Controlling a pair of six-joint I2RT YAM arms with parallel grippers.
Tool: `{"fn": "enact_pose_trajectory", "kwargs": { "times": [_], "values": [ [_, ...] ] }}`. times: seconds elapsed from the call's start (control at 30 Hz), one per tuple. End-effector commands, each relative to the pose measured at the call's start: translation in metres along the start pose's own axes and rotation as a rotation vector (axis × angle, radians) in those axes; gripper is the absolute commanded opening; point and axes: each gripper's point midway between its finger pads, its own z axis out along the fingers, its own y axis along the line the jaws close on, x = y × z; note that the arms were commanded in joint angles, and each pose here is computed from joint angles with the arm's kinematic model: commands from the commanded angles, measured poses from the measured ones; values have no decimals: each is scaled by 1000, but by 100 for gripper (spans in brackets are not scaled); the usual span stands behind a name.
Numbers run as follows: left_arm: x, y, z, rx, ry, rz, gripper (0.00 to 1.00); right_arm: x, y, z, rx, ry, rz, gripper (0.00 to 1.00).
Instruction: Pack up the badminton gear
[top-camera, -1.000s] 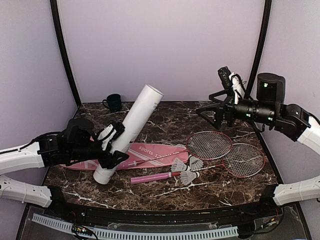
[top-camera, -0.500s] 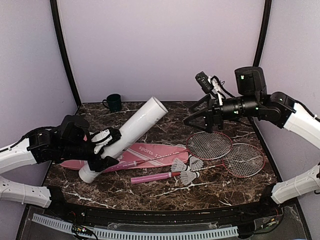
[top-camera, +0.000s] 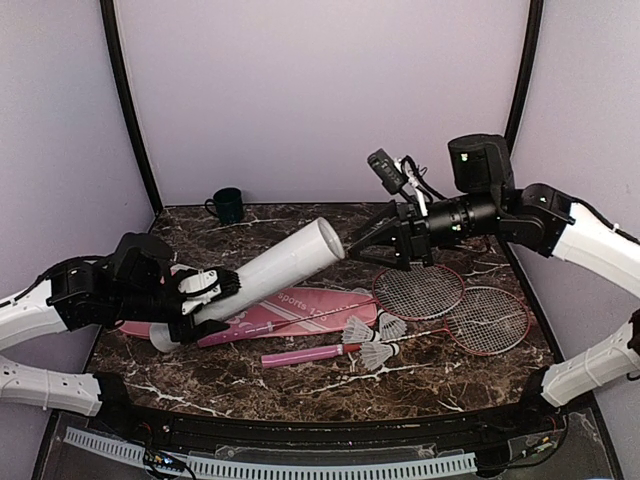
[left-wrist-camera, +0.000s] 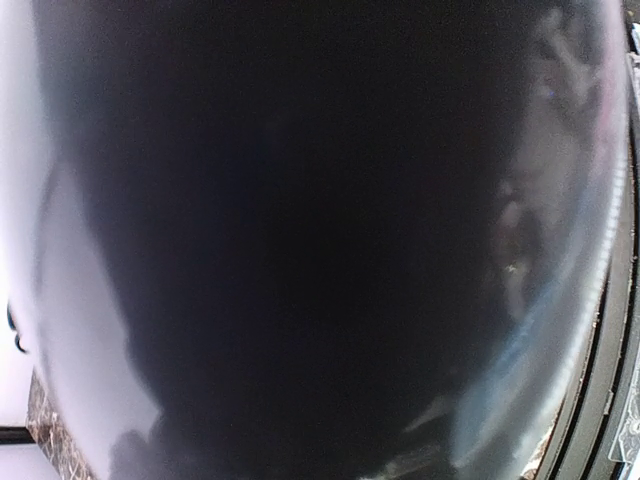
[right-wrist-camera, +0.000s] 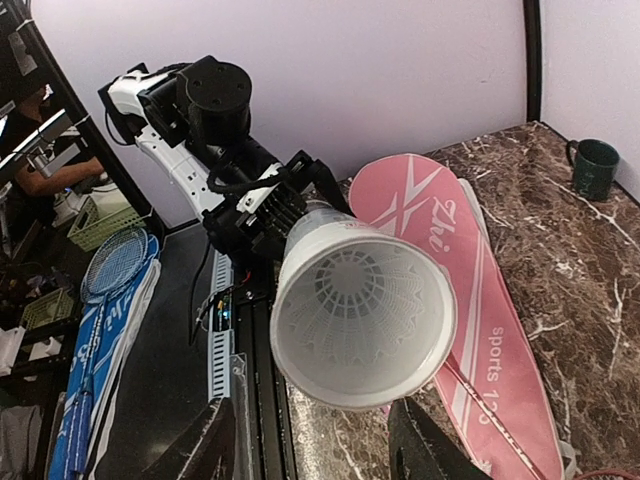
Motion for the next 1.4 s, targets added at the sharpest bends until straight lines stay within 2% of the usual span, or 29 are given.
{"fn": "enact_pose_trajectory", "kwargs": {
  "times": [0.0, 0.3, 0.6, 0.87, 1.37],
  "values": [
    [-17, -6, -7, 21, -108, 54, 41, -2, 15, 17, -94, -18, 28, 51],
    [-9, -10, 3, 33, -68, 73, 38, -1, 33, 31, -160, -10, 26, 44],
    [-9, -12, 6, 29, -73, 79, 38, 12, 30, 43, -162, 32, 55, 22],
    [1, -10, 6, 6, -41, 74, 38, 12, 28, 34, -122, 25, 44, 0],
    [13, -9, 11, -15, -2, 68, 38, 18, 16, 1, -65, -20, 75, 0]
  ]
}}
